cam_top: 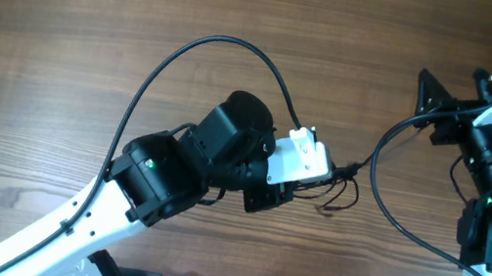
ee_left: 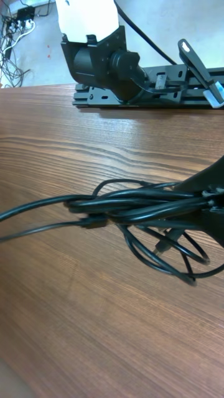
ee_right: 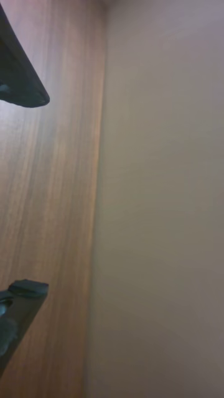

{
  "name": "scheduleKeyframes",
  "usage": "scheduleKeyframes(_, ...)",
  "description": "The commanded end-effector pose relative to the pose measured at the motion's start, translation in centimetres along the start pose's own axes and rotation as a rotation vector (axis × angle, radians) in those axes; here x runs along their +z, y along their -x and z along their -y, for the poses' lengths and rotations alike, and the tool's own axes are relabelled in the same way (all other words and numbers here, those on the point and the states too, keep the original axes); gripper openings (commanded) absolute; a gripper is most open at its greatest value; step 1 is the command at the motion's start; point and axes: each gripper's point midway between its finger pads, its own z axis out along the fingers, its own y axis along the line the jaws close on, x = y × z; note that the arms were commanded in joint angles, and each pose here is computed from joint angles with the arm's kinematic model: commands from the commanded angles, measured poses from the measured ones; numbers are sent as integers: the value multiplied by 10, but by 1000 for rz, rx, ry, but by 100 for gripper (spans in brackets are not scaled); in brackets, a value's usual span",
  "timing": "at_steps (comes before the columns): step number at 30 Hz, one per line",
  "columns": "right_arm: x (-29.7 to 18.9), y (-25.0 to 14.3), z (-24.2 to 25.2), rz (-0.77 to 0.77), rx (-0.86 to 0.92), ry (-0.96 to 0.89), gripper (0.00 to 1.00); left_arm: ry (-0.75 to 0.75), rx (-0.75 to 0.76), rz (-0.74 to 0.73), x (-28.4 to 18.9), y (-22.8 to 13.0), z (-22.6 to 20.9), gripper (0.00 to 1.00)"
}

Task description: Untangle cables

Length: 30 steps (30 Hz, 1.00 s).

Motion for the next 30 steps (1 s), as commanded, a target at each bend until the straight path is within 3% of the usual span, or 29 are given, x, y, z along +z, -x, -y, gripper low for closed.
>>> scheduleKeyframes(1,0,8,5,22,31,-28,96,-5,-2,2,-1,2,2,4)
scheduleKeyframes(6,0,10,5,30,27,-27,100,-5,-2,2,-1,2,2,4)
scheduleKeyframes(11,-2,-26,5,-112,93,-35,100,55,-47,43,-2,13,-9,4)
scheduleKeyframes(14,-8,-60,3,-250,156,-43,100,169,-136,87,-5,23,-31,4)
scheduleKeyframes(20,-27,-111,-6,-466,223,-31,100,244,-381,203,-19,38,-65,4)
scheduleKeyframes(30,-37,-106,-63,-482,329,290,100,236,-423,259,-24,47,-72,4)
